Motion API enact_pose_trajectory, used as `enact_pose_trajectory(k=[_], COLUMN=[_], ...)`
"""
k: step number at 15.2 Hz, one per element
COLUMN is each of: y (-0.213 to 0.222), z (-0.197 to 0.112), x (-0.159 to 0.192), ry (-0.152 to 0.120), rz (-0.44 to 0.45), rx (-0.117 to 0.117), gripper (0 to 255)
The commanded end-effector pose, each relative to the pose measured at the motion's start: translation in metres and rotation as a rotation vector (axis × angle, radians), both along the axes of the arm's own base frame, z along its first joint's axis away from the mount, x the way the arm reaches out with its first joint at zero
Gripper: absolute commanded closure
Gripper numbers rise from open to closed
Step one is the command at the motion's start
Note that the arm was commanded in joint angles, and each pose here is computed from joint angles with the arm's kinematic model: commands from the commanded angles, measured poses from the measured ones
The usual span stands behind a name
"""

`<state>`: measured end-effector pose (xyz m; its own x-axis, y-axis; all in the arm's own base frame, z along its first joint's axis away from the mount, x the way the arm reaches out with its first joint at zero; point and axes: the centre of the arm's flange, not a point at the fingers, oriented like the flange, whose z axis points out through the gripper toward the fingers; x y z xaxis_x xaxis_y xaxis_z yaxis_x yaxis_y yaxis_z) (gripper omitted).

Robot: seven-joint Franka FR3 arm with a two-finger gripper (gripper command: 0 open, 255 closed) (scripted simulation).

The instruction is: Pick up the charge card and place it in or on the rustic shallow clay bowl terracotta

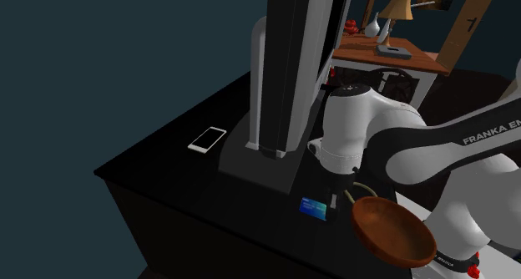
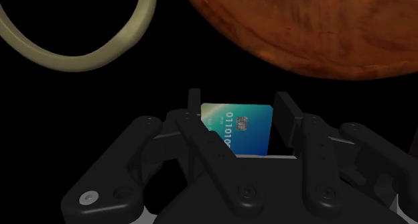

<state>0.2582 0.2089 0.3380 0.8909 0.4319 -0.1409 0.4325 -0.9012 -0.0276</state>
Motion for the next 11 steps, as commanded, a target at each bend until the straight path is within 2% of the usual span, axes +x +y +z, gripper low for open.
enact_pose_trajectory(k=[1,11], y=[0.0,0.0], z=[-0.002,0.051], x=[-0.001,-0.001], ry=[0.004,0.004], rz=[0.001,0.001], rx=[-0.001,-0.001], gripper=[255,255])
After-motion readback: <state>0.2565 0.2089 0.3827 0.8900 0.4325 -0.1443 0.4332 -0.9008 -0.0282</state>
